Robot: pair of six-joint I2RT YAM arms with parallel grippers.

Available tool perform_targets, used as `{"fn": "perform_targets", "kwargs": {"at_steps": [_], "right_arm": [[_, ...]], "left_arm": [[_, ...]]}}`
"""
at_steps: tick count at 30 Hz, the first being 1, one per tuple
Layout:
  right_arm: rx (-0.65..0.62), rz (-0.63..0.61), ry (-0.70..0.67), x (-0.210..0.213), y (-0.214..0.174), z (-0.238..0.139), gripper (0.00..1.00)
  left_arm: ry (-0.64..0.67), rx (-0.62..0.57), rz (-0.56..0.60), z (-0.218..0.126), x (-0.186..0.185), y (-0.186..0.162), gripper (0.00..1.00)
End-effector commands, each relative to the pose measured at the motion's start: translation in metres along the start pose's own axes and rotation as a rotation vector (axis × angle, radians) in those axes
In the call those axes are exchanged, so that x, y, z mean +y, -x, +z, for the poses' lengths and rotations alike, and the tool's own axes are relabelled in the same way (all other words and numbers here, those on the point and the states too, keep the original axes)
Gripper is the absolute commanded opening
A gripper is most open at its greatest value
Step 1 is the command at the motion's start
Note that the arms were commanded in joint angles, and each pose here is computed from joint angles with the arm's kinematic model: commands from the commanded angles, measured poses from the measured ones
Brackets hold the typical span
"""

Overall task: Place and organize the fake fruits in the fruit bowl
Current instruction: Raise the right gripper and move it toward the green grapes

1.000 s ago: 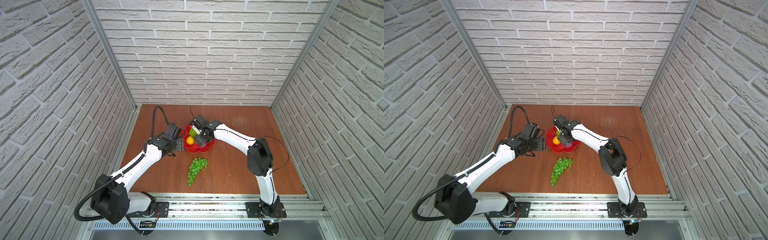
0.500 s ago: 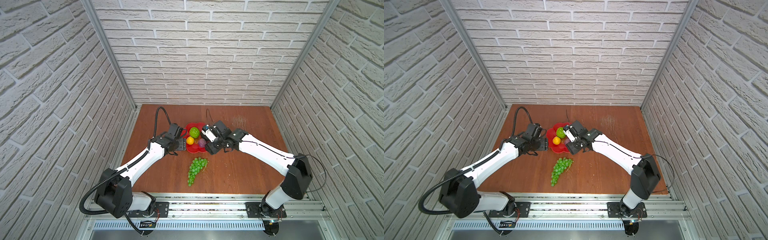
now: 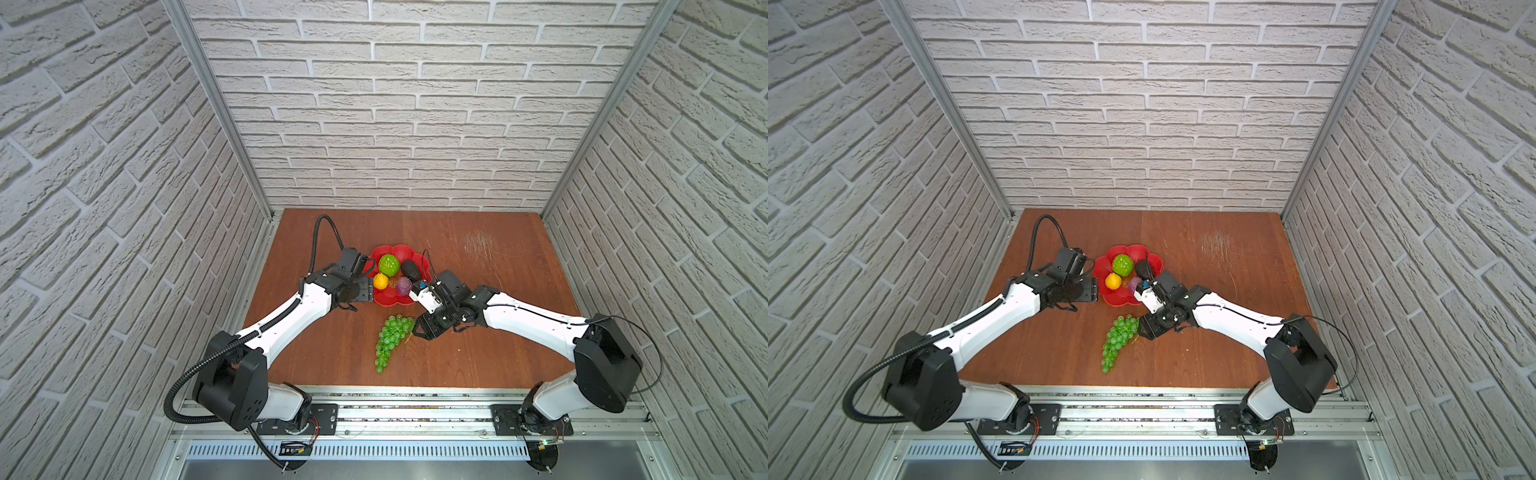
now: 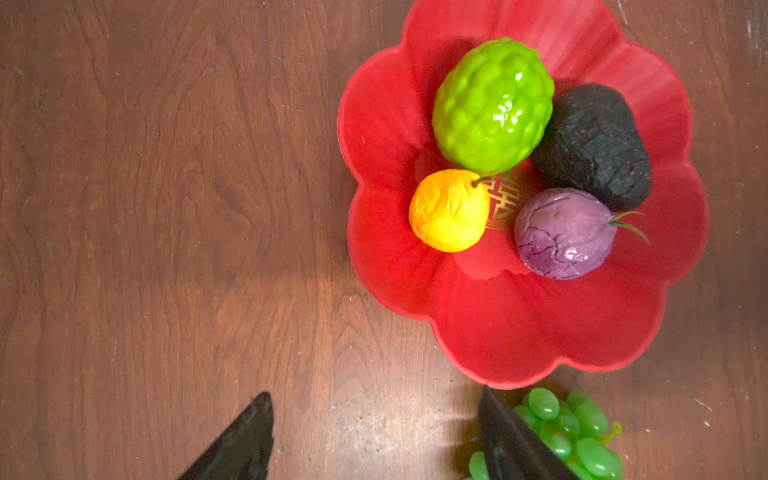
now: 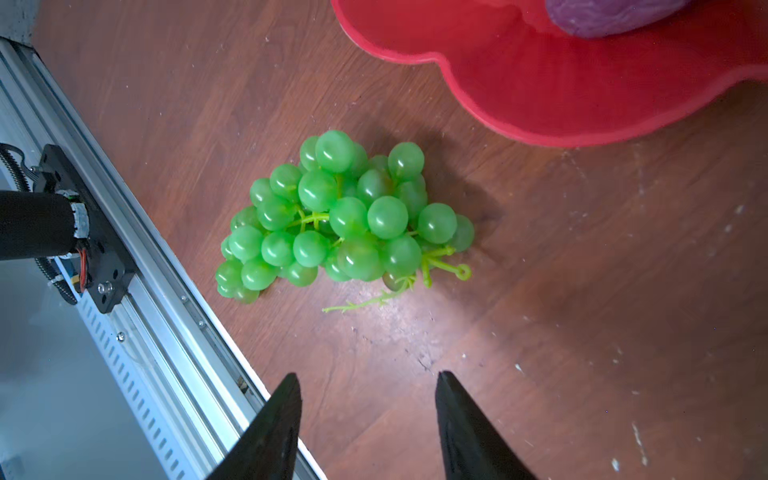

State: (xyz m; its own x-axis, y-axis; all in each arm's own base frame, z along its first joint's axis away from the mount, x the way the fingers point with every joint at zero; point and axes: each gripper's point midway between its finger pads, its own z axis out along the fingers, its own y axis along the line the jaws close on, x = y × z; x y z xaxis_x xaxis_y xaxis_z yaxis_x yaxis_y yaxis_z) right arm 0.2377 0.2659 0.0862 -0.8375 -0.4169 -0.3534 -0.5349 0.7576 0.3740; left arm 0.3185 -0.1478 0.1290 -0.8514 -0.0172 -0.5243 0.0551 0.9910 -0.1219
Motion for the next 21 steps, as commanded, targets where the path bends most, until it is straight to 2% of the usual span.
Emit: {"fn": "perform_targets", "kwargs": {"at_steps": [1, 4, 10, 21], "right_arm": [[-0.040, 0.017, 0.044, -0.004, 0.012, 0.009, 0.54], [-0.044, 0.062, 0.099, -0.014, 0.017, 0.014, 0.53], [-0.041, 0.073, 0.140, -0.025, 0.028, 0.021, 0.51], [-0.027, 0.148, 0.236, -0.031, 0.021, 0.040, 0.48]], "left_arm": [[-0.013, -0.020, -0.014, 0.000, -0.003, 0.004, 0.77], [-0.012, -0.022, -0.017, 0.000, -0.003, 0.002, 0.77], [-0.007, -0.026, -0.024, -0.001, 0.000, 0.000, 0.77], [0.001, -0.019, -0.028, 0.000, 0.002, -0.003, 0.77]]}}
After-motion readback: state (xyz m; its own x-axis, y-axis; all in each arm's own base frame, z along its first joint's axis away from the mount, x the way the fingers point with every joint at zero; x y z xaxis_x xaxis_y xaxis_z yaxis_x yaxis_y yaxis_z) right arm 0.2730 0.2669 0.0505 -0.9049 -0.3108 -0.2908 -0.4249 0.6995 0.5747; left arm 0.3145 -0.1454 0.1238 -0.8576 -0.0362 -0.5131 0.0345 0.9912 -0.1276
